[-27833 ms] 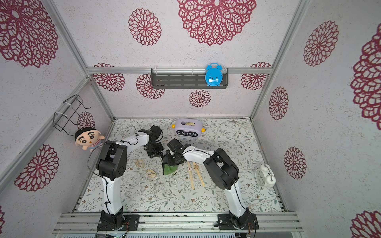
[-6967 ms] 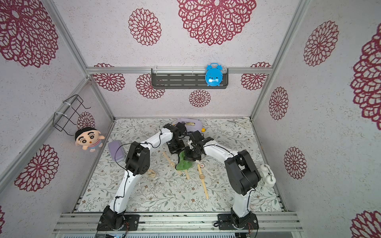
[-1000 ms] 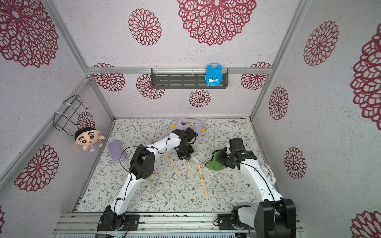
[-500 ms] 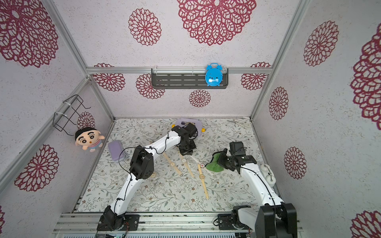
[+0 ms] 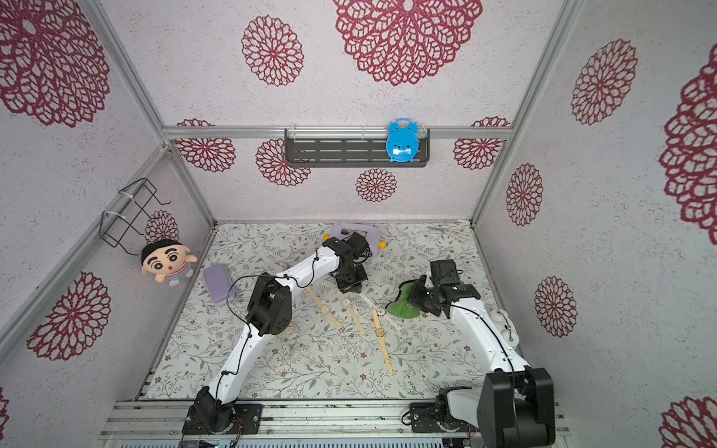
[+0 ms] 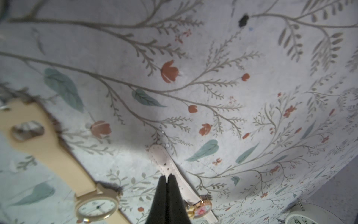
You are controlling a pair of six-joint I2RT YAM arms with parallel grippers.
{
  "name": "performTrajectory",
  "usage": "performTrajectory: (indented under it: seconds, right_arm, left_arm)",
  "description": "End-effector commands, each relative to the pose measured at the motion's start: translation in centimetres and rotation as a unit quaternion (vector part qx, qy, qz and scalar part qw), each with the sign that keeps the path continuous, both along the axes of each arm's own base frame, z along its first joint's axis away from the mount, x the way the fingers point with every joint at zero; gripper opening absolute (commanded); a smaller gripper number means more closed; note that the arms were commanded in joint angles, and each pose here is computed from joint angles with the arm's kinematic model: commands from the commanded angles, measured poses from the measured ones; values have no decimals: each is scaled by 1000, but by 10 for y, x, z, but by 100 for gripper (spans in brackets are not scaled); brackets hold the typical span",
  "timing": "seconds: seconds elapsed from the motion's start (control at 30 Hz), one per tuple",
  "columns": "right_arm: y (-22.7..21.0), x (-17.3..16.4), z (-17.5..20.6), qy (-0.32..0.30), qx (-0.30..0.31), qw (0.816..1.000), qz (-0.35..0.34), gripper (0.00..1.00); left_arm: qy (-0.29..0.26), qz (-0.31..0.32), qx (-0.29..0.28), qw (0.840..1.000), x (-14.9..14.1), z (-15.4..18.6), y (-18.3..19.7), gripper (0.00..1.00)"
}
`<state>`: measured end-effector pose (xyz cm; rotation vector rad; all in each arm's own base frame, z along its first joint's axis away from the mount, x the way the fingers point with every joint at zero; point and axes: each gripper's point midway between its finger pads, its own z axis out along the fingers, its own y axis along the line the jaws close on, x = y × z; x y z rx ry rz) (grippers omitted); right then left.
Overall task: Wipe the watch dial
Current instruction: Adjust the watch at the center of the board, then wipe the dirt from the watch dial.
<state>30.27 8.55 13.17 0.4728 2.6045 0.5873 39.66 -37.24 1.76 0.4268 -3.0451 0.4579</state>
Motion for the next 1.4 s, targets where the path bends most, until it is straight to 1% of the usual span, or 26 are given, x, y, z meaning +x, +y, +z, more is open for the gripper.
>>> performTrajectory:
  seconds: [0.0, 0.2, 0.33, 0.47, 0.67, 0.83, 0.93, 1.03, 1.17, 1.23, 1.37]
  right_arm:
    - [1, 12, 18, -26, -5, 1000, 6, 0]
    - [8, 17, 13, -21, 4, 1000, 15, 0]
    - [25, 21, 3, -10, 16, 999, 39, 0]
    - [45, 28, -12, 1, 17, 998, 65, 0]
    - [69, 40, -38, 19, 20, 996, 86, 0]
    - [81, 45, -61, 38, 12, 994, 101, 0]
    - [86, 42, -80, 55, -8, 992, 114, 0]
    - [84, 31, -103, 80, -35, 988, 125, 0]
    - [66, 11, -128, 116, -86, 982, 123, 0]
    - [53, 3, -134, 129, -115, 978, 118, 0]
    - [29, -8, -134, 141, -174, 969, 106, 0]
  left_arm:
    - [6, -7, -1, 1000, 4, -14, 1, 0]
    - [14, -7, 6, 1000, 2, -23, 7, 0]
    - [17, -4, 10, 1000, 1, -28, 9, 0]
    - [19, -1, 18, 1000, 1, -30, 13, 0]
    - [38, 20, 67, 997, -5, -37, 32, 0]
    - [51, 31, 66, 996, -6, -41, 32, 0]
    - [55, 34, 65, 996, -6, -40, 31, 0]
    - [57, 40, 64, 995, -5, -40, 32, 0]
    - [64, 56, 72, 994, -3, -41, 39, 0]
    - [69, 65, 82, 992, -3, -42, 45, 0]
    - [81, 76, 101, 989, -5, -46, 56, 0]
